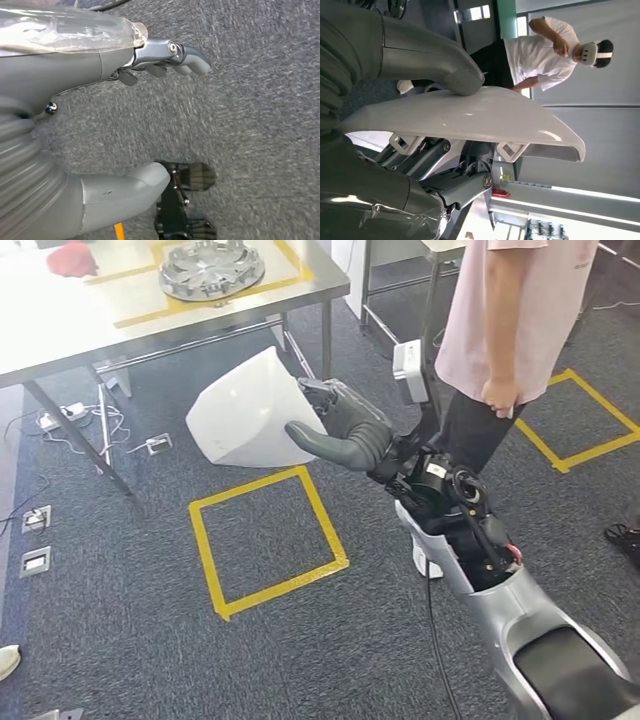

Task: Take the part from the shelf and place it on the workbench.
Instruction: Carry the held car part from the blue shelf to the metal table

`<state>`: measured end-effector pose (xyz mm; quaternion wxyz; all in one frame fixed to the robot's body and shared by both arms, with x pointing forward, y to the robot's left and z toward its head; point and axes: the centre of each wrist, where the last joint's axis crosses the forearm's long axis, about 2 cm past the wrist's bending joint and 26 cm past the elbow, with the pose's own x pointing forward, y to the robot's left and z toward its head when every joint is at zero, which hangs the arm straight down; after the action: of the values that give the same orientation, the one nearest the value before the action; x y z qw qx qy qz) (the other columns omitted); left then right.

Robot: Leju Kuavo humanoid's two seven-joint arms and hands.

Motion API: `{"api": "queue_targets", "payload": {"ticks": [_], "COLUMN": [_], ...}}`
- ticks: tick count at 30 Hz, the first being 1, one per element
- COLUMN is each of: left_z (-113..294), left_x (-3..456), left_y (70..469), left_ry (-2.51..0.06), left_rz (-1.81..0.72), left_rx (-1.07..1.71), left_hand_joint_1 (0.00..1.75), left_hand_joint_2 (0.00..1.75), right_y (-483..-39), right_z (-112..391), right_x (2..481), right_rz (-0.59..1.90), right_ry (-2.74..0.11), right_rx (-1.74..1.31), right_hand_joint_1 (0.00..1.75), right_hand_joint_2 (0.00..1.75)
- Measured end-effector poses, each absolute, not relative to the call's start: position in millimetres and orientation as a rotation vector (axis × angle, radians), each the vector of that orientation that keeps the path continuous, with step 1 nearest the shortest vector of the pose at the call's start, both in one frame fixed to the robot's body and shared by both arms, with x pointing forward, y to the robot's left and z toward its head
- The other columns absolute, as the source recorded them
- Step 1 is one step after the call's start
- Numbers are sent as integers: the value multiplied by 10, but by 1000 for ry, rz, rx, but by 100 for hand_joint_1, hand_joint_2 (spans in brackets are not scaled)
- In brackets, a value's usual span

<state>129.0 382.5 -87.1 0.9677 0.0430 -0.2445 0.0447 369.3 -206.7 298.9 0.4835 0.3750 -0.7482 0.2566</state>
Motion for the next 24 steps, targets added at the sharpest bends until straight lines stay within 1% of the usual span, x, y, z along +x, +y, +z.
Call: {"api": "queue_targets", "payload": {"ticks": [24], "left_z": [-880], "left_x": [1262], "left_y": [3821], "left_ry": [-491], "left_rz": [94], "left_rx": [87], "left_hand_joint_1": [0], "left_hand_joint_2": [175], "right_y": [-2066], "right_z": [3010], "right_x": [3705], "right_rz": [633], "right_ry": [-1832], "right_rx": [921], "right_hand_joint_1": [175], "right_hand_joint_2": [175]}}
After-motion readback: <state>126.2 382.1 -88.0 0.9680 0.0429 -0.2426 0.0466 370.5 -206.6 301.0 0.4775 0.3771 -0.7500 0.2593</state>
